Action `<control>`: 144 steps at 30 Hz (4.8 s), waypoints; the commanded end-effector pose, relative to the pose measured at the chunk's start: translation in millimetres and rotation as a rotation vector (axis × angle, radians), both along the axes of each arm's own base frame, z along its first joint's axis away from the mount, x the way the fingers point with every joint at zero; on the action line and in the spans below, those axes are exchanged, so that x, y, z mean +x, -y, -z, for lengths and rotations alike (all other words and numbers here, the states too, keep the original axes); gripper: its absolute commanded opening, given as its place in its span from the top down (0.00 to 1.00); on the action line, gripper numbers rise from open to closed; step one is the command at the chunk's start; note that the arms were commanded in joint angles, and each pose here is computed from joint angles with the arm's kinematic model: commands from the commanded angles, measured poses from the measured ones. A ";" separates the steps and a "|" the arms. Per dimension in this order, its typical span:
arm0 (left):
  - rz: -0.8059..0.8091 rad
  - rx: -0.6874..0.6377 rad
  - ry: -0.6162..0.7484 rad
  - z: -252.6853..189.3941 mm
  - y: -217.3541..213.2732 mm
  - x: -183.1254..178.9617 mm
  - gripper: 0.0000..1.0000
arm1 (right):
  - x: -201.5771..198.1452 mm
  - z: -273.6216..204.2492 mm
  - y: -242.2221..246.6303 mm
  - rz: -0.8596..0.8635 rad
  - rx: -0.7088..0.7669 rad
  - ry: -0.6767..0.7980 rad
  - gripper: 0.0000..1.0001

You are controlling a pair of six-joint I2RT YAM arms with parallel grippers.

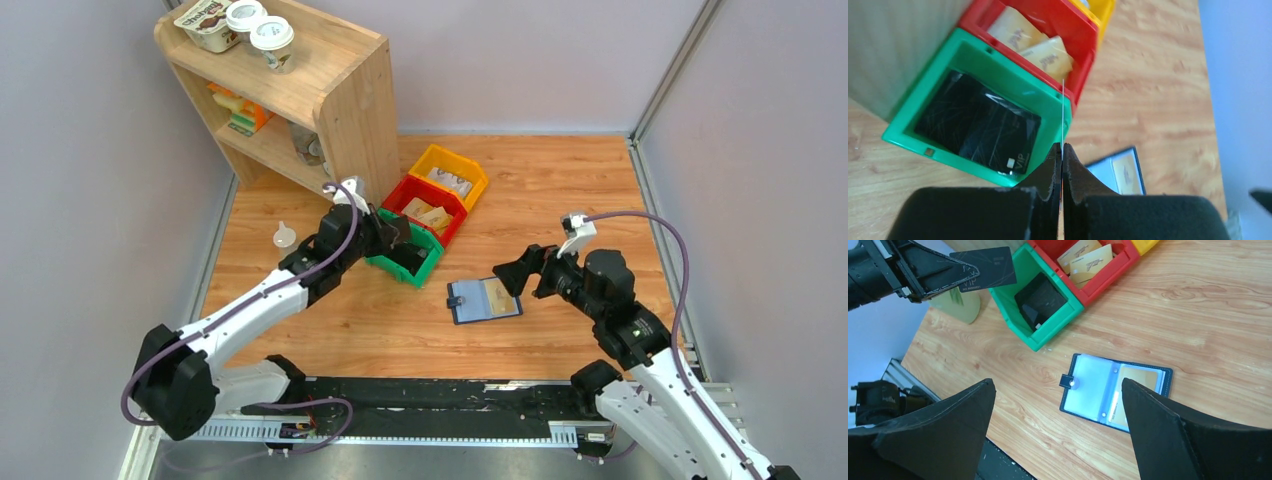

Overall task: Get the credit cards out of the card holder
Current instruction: Place the credit card in the storage box, then remove the credit card from the card holder.

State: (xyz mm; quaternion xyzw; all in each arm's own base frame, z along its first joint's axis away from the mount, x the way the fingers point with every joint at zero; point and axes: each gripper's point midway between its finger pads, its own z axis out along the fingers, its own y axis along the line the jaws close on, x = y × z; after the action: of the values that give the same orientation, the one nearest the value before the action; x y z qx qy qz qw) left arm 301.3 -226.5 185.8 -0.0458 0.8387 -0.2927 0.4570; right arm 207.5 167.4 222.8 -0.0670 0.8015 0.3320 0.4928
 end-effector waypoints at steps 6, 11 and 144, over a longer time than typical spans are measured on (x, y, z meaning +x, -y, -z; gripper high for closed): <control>-0.376 -0.158 -0.120 23.5 -3.0 54.9 1.00 | 10.2 3.3 19.6 0.158 0.034 -0.003 0.00; -0.449 -0.127 -0.225 58.9 -1.1 61.6 1.00 | 9.5 11.5 22.7 0.182 0.050 -0.010 0.00; 0.354 -0.295 -0.558 116.0 219.7 -64.7 0.77 | 10.8 216.5 22.7 0.197 -0.075 -0.773 0.74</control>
State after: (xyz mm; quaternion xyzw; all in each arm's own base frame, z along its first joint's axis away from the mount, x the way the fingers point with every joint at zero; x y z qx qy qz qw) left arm 226.0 -430.0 31.3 -0.0447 0.9084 -0.4016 0.1075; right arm 242.9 143.6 22.9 0.1164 0.9322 0.2538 0.2304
